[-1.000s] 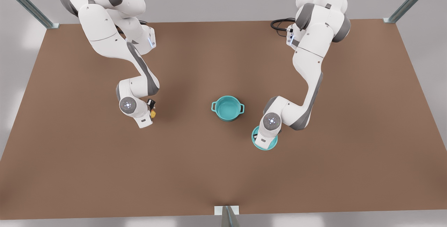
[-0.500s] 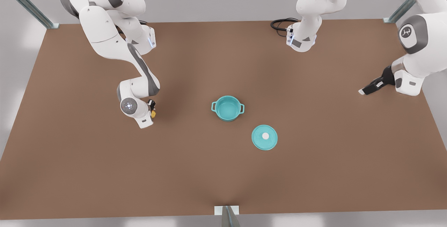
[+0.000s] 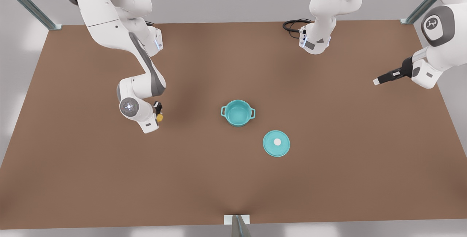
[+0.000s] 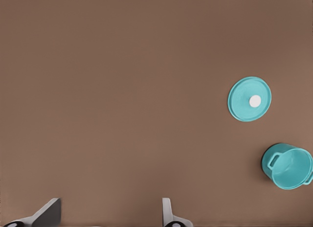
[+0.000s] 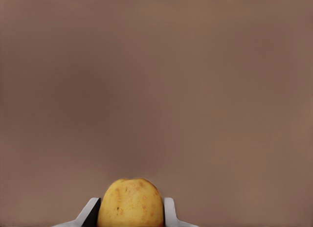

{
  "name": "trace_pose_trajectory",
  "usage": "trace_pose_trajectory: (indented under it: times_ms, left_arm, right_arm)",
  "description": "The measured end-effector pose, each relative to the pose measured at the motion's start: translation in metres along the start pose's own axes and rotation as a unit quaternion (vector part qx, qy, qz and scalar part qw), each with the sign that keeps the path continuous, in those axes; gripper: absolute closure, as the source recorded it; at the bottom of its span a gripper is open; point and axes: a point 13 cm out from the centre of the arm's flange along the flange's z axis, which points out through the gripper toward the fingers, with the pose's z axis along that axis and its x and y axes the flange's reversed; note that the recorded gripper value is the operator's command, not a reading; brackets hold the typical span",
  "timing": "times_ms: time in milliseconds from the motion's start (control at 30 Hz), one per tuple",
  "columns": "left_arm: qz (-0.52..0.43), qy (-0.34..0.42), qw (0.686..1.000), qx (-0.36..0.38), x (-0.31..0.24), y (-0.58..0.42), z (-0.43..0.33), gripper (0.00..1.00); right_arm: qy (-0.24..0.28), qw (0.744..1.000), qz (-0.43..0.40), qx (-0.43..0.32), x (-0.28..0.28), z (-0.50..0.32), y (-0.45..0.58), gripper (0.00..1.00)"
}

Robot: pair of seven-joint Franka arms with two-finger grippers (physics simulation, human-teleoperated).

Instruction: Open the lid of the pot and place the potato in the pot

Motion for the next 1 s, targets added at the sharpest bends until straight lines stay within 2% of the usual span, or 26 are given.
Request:
trace_pose_trajectory:
  times_ms: [67,133,200,400,633,1000]
  left_arm:
    - [0.014,-0.027,1.0,0.004,-0.009,-0.005,-0.024,0.0]
    - [0.037,-0.056,0.998,0.003,-0.044,-0.026,-0.047,0.0]
    - [0.058,-0.057,0.997,0.0,-0.058,-0.042,-0.038,0.0]
    - [0.113,-0.04,0.993,-0.012,-0.063,-0.078,-0.003,0.0]
    - [0.112,-0.06,0.992,-0.014,-0.084,-0.057,-0.001,0.0]
    - [0.137,-0.072,0.988,-0.016,-0.088,-0.065,-0.002,0.0]
  right_arm:
    - [-0.01,1.0,-0.002,-0.007,-0.019,-0.021,0.005,0.48]
    - [-0.015,1.0,-0.005,-0.016,-0.035,-0.036,0.013,0.48]
    - [-0.019,0.999,-0.007,-0.026,-0.049,-0.047,0.022,0.48]
    - [-0.041,0.997,-0.013,-0.058,-0.107,-0.07,0.047,0.48]
    - [-0.062,0.994,-0.02,-0.087,-0.177,-0.086,0.086,0.48]
    - [-0.086,0.99,0.008,-0.108,-0.261,-0.08,0.112,0.48]
